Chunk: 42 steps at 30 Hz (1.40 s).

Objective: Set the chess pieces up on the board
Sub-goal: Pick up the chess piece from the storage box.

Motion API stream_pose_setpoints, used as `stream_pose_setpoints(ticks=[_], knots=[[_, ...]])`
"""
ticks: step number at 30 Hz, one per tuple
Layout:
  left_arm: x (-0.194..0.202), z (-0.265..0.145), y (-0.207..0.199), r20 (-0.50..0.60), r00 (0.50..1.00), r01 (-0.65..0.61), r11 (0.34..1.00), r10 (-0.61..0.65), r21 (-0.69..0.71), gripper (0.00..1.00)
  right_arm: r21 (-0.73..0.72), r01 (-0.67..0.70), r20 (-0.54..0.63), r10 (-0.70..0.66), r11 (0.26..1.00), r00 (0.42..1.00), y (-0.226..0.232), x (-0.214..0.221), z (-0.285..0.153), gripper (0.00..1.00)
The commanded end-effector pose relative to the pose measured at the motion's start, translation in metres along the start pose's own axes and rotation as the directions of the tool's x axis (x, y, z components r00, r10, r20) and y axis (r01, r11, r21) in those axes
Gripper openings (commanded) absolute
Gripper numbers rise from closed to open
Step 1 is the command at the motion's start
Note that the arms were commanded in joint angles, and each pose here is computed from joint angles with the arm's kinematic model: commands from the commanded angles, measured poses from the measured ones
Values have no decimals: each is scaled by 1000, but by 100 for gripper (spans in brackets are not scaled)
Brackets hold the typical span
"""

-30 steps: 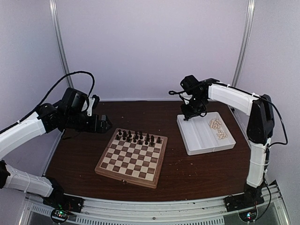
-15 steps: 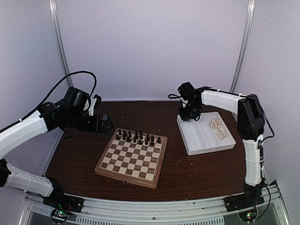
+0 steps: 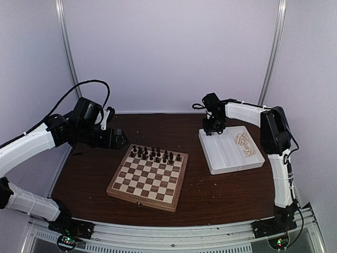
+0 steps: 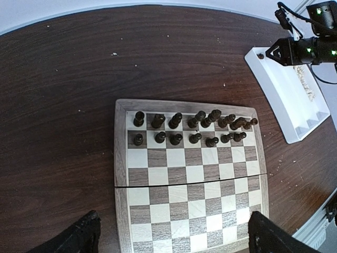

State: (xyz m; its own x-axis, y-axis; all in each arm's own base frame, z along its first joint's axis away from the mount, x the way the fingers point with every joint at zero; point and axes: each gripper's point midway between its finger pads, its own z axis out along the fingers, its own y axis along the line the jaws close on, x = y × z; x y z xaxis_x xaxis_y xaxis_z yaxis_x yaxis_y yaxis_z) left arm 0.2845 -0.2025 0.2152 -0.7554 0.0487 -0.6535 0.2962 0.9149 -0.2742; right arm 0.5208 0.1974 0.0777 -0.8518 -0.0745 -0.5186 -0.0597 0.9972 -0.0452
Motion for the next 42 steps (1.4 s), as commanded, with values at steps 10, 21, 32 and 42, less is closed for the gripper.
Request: stream_pose_setpoints(ticks=[10, 21, 32, 42], knots=[[-21, -2, -6, 45, 999, -9, 1000, 9, 11, 98, 20, -46, -10, 46, 999, 999, -3, -2, 33, 45], [-25, -2, -6, 52, 998, -19, 1000, 19, 2, 98, 31, -121, 12, 120, 992, 993, -6, 0, 58, 42], [-25, 0, -6, 47, 999, -21, 1000, 21, 2, 98, 10, -152, 49, 152, 988, 987, -4, -1, 68, 29], [-22, -1, -6, 43, 999, -19, 1000, 19, 6, 98, -23, -152, 131, 154, 988, 979, -7, -11, 37, 26]])
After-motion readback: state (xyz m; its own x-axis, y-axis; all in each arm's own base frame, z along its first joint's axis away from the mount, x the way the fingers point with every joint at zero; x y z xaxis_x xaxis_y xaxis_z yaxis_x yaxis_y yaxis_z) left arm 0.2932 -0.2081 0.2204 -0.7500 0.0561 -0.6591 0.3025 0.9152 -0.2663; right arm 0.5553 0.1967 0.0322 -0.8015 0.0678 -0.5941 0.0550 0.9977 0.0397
